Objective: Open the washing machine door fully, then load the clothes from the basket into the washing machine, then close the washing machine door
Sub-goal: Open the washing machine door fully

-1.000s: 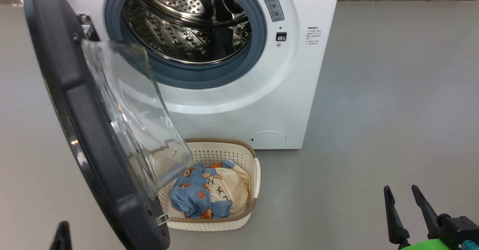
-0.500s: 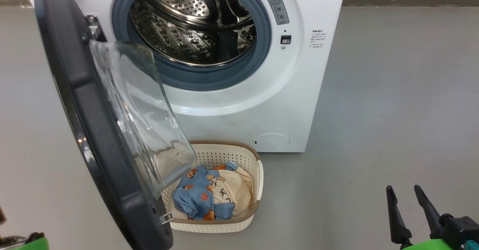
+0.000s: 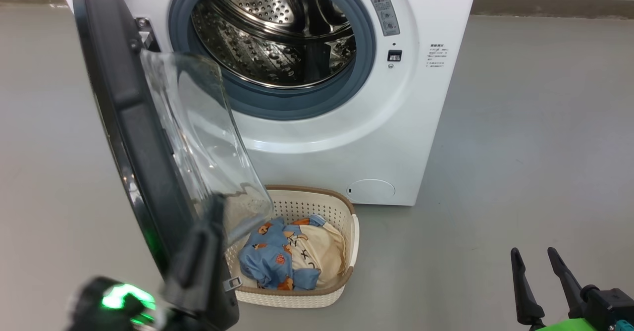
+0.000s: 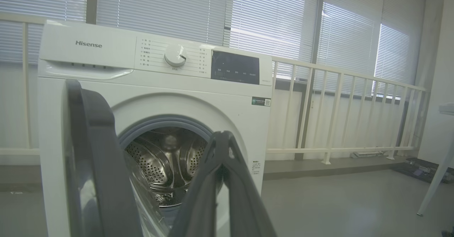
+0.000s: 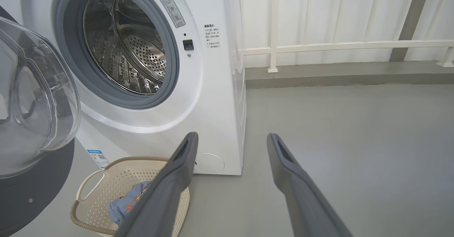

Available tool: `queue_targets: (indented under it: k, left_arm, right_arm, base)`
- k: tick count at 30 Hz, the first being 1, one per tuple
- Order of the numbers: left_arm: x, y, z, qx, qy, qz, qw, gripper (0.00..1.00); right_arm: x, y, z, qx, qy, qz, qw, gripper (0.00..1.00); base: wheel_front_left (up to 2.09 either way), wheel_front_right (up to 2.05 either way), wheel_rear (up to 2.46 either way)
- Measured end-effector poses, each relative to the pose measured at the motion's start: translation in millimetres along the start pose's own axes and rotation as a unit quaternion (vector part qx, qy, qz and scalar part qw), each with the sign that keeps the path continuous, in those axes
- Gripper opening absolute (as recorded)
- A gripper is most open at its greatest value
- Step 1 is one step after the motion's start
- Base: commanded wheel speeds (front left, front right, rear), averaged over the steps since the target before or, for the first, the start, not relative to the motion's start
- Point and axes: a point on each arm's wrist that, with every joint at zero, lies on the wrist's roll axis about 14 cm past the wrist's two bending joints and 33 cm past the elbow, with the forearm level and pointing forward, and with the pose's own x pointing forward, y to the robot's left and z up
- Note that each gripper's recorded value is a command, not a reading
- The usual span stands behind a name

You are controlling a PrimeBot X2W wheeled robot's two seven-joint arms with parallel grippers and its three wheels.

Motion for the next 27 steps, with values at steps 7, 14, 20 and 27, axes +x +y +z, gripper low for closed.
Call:
queue_targets:
  k: [7,14,20,27]
  left_arm:
    - [-28,-22,-76,-0.056,0.150,-0.009,0.987,0.00]
    - [-47,7,-110,-0.047,0.208,0.054,0.975,0.00]
    - [-50,21,-113,-0.039,0.211,0.079,0.974,0.00]
    - [-52,29,-114,-0.037,0.210,0.095,0.972,0.00]
  right_arm:
    - [3,5,-4,0.002,0.006,0.007,1.000,1.00]
    - [6,8,-9,0.005,0.012,0.009,1.000,1.00]
    - [8,10,-13,0.007,0.017,0.011,1.000,1.00]
    - [10,12,-15,0.007,0.020,0.014,1.000,1.00]
  base:
    - [0.00,0.00,0.00]
    - [0.00,0.00,0.00]
    - [0.00,0.00,0.00]
    - [0.00,0.00,0.00]
